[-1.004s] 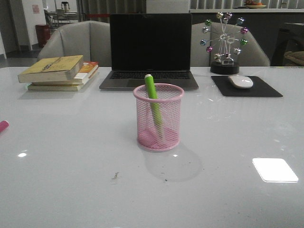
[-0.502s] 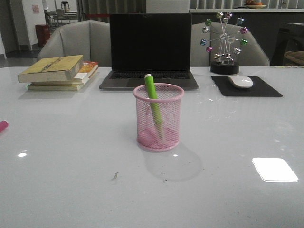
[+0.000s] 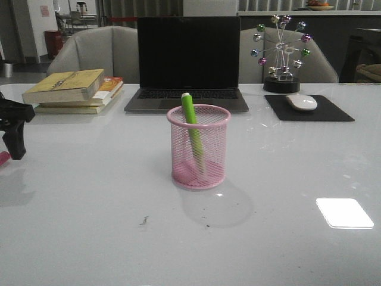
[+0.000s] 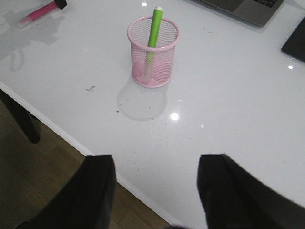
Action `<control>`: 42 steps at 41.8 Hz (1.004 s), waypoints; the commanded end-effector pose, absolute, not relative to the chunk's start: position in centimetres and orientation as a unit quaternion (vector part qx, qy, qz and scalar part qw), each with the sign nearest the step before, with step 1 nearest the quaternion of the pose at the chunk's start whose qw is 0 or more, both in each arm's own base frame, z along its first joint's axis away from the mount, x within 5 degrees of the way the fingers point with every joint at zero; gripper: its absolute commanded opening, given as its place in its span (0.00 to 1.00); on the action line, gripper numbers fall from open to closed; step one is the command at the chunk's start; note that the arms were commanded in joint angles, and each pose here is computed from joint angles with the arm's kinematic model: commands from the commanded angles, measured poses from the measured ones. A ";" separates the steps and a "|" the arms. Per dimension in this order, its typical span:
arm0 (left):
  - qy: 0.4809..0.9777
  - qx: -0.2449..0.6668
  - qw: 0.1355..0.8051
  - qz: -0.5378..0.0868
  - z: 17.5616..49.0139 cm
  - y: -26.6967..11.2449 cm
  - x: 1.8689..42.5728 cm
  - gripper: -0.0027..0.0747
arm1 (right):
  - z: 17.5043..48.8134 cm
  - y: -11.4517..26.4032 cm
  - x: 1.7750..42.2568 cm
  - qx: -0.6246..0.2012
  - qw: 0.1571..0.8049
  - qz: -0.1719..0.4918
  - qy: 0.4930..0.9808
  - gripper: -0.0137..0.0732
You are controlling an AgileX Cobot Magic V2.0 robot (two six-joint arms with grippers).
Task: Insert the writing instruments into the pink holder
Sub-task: 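Grasp the pink marker with the left gripper and lift it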
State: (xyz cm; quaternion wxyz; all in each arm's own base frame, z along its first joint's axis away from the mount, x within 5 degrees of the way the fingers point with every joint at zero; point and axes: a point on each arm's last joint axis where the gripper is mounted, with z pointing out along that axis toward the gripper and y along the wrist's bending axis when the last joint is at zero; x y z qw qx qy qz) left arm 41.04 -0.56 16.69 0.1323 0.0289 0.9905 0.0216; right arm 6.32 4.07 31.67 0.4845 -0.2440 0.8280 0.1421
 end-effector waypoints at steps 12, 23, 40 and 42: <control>0.985 0.021 0.168 0.020 18.6 -0.6 42.2 0.54 | 33.1 4.1 6.6 -0.236 0.526 0.149 0.804 0.72; 0.988 0.021 0.149 0.020 18.5 -0.6 41.8 0.26 | 33.1 4.1 6.6 -0.236 0.526 0.149 0.804 0.72; 0.917 0.081 0.377 -0.107 27.3 -4.4 36.9 0.15 | 33.1 4.1 6.6 -0.236 0.526 0.149 0.804 0.72; 0.893 0.088 0.428 -0.112 28.9 -5.3 35.3 0.15 | 33.1 4.1 6.6 -0.236 0.526 0.149 0.804 0.72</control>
